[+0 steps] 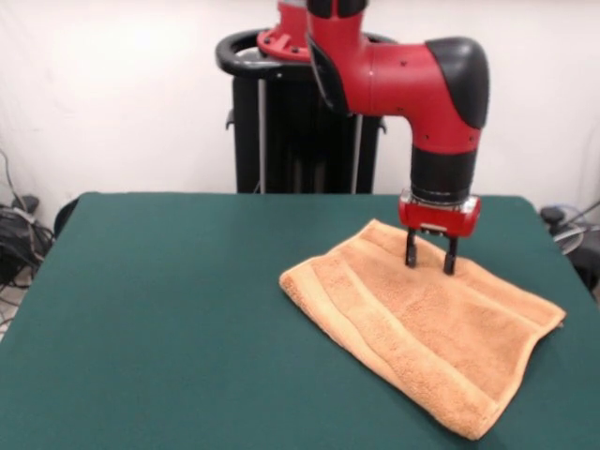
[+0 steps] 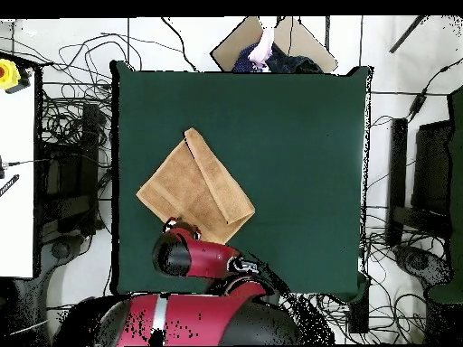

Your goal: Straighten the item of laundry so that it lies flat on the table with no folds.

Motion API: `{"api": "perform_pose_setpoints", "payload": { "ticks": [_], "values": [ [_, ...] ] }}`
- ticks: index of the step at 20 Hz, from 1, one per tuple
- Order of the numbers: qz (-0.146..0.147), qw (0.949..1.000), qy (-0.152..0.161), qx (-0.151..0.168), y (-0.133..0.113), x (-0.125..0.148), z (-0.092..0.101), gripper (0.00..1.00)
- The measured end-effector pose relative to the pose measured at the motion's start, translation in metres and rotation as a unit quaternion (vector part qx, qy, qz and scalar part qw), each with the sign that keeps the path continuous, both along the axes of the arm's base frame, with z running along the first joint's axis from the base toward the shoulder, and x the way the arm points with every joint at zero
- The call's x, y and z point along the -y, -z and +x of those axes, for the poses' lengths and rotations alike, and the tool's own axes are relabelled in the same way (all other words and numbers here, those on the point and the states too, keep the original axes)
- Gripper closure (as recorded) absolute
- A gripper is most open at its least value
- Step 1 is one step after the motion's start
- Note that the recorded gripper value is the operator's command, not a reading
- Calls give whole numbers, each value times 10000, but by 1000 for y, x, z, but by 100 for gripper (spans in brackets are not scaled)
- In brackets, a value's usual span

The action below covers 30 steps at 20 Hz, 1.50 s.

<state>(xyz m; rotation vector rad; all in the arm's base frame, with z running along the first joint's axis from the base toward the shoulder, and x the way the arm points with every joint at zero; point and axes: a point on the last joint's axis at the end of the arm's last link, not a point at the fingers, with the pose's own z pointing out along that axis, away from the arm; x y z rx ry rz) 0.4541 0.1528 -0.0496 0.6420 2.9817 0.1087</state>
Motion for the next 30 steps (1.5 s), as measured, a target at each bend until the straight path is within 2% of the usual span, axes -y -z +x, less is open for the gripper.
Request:
{"api": "perform_pose_setpoints", "payload": {
  "ticks": [14,23,30],
  "values": [
    [165,9996,34,-206,-11,2,6,0],
    [235,9983,-48,-540,-49,3,17,0],
    [215,9985,-42,-506,-61,7,26,0]
  ]
}}
